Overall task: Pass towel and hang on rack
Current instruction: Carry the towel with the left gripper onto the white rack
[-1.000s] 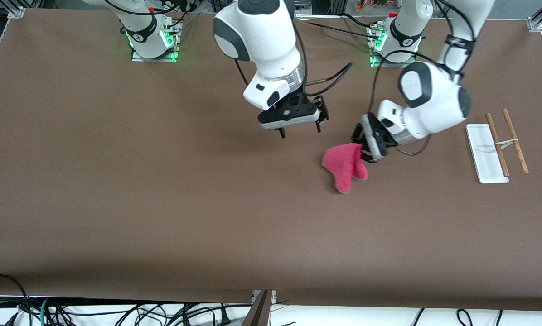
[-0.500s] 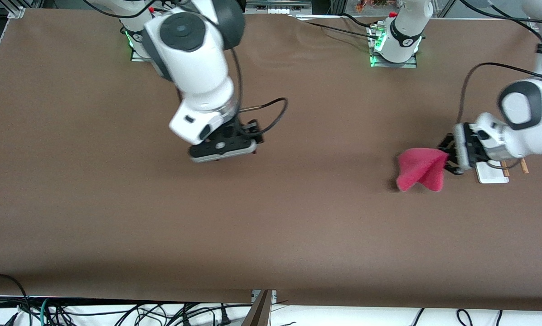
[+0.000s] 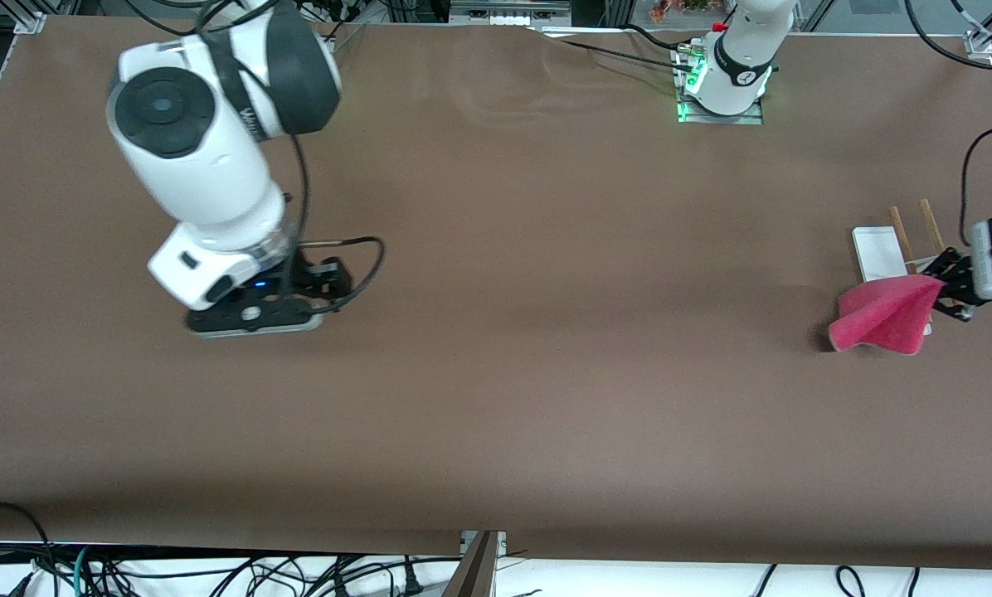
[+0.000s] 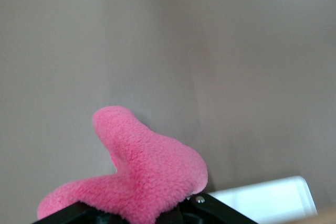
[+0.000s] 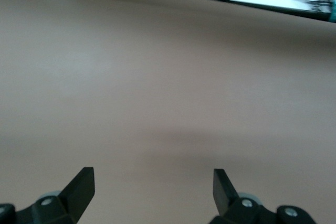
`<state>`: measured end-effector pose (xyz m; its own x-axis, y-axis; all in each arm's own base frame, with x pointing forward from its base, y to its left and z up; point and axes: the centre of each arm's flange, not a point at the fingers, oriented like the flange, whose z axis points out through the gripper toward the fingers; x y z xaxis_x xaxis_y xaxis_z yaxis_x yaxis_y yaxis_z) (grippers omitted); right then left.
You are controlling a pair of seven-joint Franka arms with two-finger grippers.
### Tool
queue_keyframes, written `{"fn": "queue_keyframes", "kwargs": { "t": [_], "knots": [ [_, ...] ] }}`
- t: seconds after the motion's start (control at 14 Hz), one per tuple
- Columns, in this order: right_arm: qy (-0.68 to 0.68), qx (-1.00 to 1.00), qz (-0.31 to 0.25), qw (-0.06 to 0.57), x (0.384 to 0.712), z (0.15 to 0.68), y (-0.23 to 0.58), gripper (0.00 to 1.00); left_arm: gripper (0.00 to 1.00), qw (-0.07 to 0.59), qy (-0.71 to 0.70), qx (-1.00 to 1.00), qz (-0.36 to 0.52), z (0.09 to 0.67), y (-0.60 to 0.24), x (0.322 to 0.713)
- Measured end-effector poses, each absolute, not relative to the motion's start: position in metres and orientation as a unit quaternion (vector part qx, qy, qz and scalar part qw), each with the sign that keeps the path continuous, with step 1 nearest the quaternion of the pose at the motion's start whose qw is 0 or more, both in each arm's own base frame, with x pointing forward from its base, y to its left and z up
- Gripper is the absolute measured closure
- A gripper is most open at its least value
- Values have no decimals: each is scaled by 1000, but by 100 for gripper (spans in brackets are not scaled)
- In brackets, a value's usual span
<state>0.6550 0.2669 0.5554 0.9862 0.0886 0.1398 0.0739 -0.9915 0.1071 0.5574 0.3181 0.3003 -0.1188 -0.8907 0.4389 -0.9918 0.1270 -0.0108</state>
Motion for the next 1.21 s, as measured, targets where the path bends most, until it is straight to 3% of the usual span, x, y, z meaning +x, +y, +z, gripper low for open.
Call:
{"fn": "queue_keyframes", "kwargs": {
  "t": [0.36, 0.57, 0.64, 0.93, 1.21],
  "knots": [
    [2, 994, 74, 77, 674, 569, 187, 0, 98, 172, -734, 635, 165, 307, 411, 509],
    [-37, 997, 47, 58, 673, 566, 120, 0, 94, 173, -723, 642, 186, 282, 460, 465],
    [-49, 997, 37, 49, 668, 567, 94, 0, 89, 174, -724, 639, 191, 273, 468, 459],
    [-85, 996, 3, 27, 628, 571, 26, 0, 51, 177, -720, 639, 204, 249, 485, 457],
    [-88, 996, 0, 22, 599, 582, 5, 0, 13, 131, -725, 645, 202, 277, 515, 469]
  ]
}}
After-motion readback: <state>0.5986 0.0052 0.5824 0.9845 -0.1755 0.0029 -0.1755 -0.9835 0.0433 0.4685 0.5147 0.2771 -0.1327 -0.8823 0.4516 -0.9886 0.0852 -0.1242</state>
